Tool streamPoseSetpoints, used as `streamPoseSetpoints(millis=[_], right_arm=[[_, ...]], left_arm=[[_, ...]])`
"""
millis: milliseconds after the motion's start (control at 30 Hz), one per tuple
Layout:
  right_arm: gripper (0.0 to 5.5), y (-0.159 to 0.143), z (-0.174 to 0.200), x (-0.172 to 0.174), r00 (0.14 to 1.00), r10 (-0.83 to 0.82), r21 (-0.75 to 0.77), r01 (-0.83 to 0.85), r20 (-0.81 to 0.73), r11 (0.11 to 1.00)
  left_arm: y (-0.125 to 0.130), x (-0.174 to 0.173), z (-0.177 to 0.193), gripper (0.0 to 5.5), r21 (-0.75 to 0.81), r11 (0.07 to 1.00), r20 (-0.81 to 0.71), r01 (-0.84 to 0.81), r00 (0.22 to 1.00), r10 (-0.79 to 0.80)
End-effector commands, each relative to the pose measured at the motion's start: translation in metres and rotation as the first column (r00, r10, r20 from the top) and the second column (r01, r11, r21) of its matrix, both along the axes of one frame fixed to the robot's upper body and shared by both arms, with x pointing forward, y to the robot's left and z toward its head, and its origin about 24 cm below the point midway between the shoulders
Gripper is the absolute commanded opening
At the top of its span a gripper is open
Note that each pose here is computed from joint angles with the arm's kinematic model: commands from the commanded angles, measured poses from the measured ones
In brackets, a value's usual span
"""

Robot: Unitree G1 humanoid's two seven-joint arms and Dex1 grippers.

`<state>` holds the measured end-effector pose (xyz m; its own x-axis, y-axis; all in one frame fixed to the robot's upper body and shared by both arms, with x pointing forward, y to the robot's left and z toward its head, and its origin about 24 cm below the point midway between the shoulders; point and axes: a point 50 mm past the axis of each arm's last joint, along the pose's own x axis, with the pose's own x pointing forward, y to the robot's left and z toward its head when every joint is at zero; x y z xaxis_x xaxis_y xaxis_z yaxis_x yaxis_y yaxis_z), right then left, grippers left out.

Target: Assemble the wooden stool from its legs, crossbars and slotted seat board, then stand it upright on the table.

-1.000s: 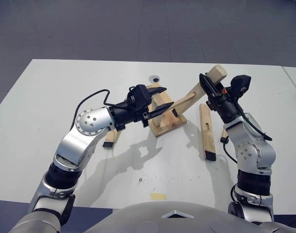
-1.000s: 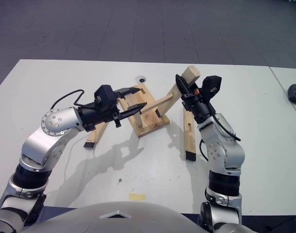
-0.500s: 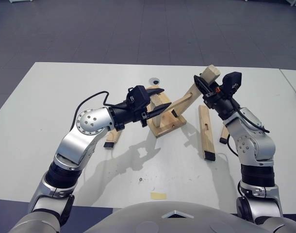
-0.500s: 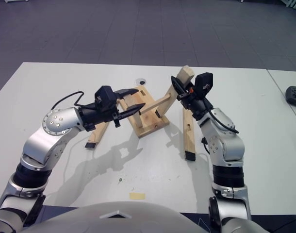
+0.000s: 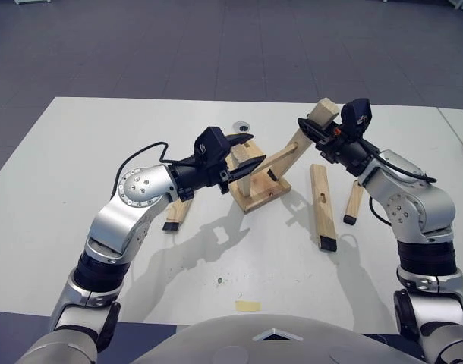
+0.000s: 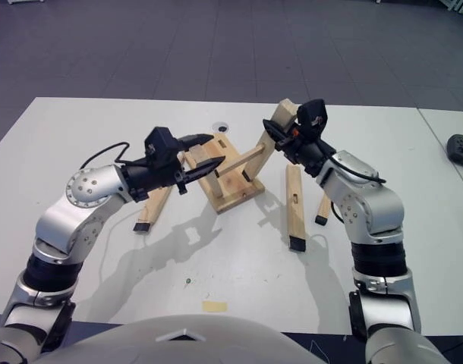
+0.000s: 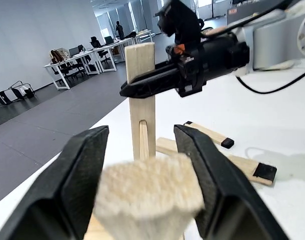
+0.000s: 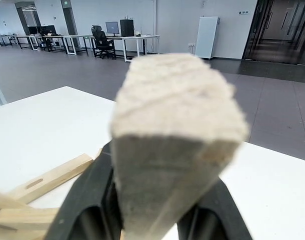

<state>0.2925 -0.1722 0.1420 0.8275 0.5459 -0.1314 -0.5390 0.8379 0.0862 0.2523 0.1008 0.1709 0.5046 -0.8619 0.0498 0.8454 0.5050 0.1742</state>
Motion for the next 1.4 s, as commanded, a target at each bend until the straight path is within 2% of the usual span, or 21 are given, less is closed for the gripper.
streamPoseSetpoints(millis=[33,267,467,633,1000,1033,1200,1333,1400], right_arm=[[1.09,-0.007,-0.053,-0.009,0.941,-0.054,-0.159,0.000,-0.334,0.987],[1.09,0.001,-0.052,-0.012,0.953,-0.016,-0.240,-0.059,-0.301,0.969],[1.11,0.005,-0.083,-0.019,0.908,-0.048,-0.210,-0.044,-0.416,0.977],[1.11,0.003,-0.075,-0.013,0.917,-0.091,-0.097,0.058,-0.389,0.994],[1.07,0.004,-0.045,-0.016,0.961,-0.042,-0.025,0.037,-0.275,0.999],[1.44,0.005,-0.039,-0.014,0.970,-0.043,-0.014,0.041,-0.239,0.999],[2.18,0.001,0.006,0.001,0.997,-0.064,0.125,0.068,-0.036,0.990],[2.78,-0.005,0.071,0.004,0.986,-0.043,0.416,-0.028,0.161,0.909],[3.10,-0.007,0.095,0.003,0.972,-0.033,0.475,-0.084,0.232,0.876]], left_arm=[[0.009,0.008,0.044,3.27,-0.114,0.993,0.089,-0.033,0.995,0.043],[0.011,0.012,0.044,4.36,-0.100,0.993,0.076,-0.067,0.994,0.075],[0.009,0.015,0.040,5.40,-0.083,0.994,0.067,-0.077,0.994,0.083],[0.007,0.015,0.036,5.40,-0.076,0.994,0.054,-0.076,0.995,0.080],[0.007,0.017,0.033,5.40,-0.057,0.995,0.058,-0.082,0.995,0.085],[0.006,0.017,0.033,5.40,-0.058,0.995,0.057,-0.079,0.995,0.083],[0.004,0.014,0.030,5.40,-0.058,0.998,0.038,-0.039,0.998,0.042],[0.004,0.013,0.030,5.40,-0.056,0.998,0.038,-0.020,0.999,0.022],[0.004,0.013,0.031,5.40,-0.057,0.998,0.038,-0.012,0.999,0.015]])
